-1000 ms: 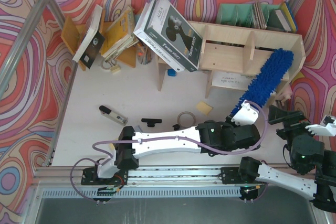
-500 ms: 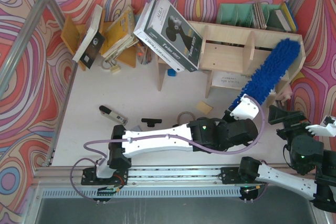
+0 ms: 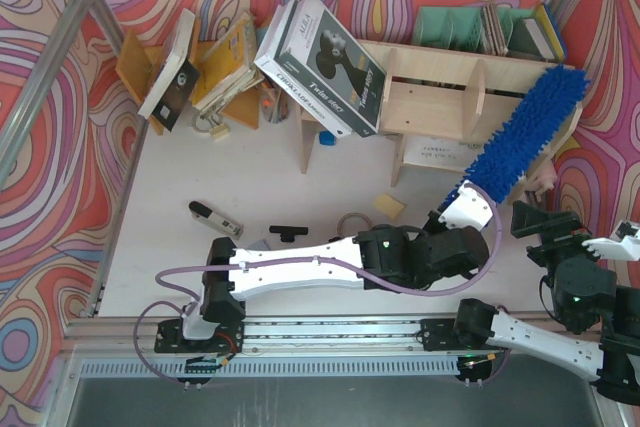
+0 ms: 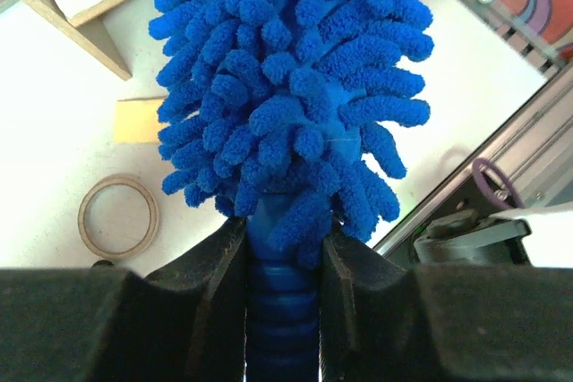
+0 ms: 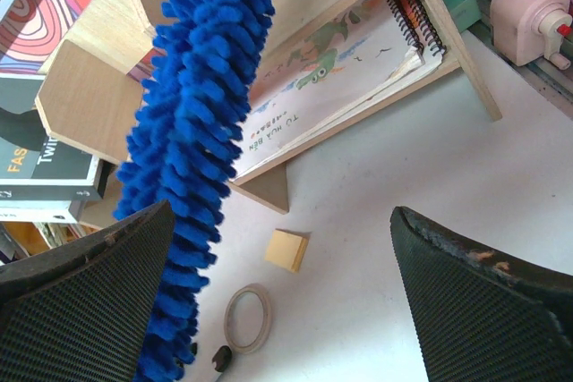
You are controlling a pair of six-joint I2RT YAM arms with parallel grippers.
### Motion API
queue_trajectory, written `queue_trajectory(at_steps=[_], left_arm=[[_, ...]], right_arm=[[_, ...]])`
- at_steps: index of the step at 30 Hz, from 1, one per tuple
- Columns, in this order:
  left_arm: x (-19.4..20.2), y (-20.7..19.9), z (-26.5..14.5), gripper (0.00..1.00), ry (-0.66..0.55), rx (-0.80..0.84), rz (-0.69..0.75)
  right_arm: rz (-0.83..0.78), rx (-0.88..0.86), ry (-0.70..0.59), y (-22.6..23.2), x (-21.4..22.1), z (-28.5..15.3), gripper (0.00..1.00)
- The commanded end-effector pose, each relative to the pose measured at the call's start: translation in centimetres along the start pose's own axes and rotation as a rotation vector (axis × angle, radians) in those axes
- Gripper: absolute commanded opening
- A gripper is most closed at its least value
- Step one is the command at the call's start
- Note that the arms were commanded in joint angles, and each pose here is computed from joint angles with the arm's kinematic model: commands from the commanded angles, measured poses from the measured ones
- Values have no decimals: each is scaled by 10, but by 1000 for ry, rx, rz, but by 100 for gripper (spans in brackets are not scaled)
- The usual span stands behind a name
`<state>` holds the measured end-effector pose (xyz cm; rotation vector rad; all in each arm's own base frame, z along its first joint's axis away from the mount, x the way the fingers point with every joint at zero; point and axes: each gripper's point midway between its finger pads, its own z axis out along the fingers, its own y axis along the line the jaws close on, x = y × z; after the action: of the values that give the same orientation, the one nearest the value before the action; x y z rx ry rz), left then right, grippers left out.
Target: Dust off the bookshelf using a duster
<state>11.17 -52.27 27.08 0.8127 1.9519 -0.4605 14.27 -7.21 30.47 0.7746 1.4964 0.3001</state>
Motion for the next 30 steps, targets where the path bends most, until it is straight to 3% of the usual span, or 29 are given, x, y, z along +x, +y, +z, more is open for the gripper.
queue_trajectory(at_steps=[1, 12, 30], left_arm=[[19, -7, 3, 0, 44, 36, -15], [54, -6, -31, 0, 100, 30, 83], [77, -5, -86, 0, -13, 152, 131]], right_arm=[[6, 12, -22, -7, -4, 0, 93], [4, 13, -23, -7, -4, 1, 93], [-22, 20, -20, -2, -1, 2, 93]])
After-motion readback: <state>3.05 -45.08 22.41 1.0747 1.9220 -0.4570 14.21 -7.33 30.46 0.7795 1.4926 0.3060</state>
